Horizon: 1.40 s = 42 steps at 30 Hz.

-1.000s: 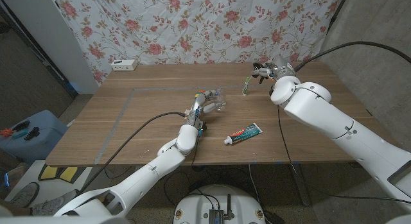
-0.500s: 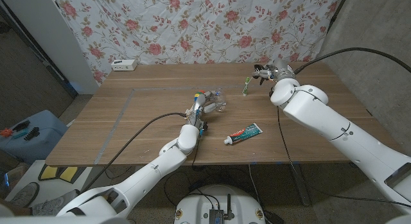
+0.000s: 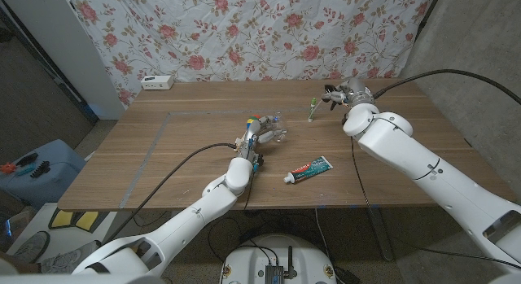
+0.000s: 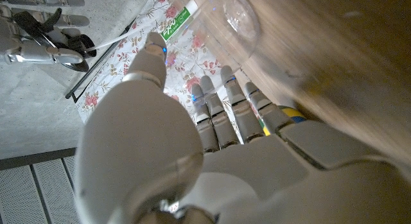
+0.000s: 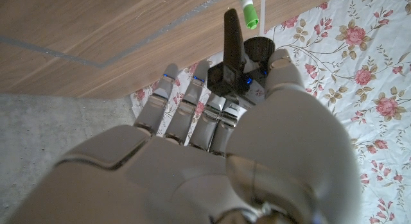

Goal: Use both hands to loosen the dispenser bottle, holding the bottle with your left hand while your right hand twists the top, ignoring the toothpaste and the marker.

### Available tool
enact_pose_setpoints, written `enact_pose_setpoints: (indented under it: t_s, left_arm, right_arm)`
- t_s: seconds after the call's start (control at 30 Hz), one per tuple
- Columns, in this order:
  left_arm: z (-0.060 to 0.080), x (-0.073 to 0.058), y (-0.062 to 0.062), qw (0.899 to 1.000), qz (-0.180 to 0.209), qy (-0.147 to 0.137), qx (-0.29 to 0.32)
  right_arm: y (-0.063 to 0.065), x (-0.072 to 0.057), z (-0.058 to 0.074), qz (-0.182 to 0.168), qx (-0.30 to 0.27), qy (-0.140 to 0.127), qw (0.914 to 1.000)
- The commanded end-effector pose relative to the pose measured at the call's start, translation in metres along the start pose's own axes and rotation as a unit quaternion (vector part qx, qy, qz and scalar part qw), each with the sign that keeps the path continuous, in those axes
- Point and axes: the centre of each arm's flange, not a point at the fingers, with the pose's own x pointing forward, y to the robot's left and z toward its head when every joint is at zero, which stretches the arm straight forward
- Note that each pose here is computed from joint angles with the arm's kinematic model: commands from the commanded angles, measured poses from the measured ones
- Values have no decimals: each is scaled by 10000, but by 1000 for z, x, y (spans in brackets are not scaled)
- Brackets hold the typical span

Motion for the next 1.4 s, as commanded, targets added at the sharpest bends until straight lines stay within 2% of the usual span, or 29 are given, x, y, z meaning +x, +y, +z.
enact_pose_setpoints:
  t_s: [0.03,0.87,1.4]
  left_arm:
    - [-4,0,2,9999,-67,138,-14]
    - [-9,1,9,9993,-74,297,-195]
    - [-9,4,12,9992,-191,277,-212]
  right_arm:
    - [7,8,-14,-25,104,159,9998]
    - [16,19,-22,0,128,350,9993]
    - [19,22,-27,-2,167,420,9990]
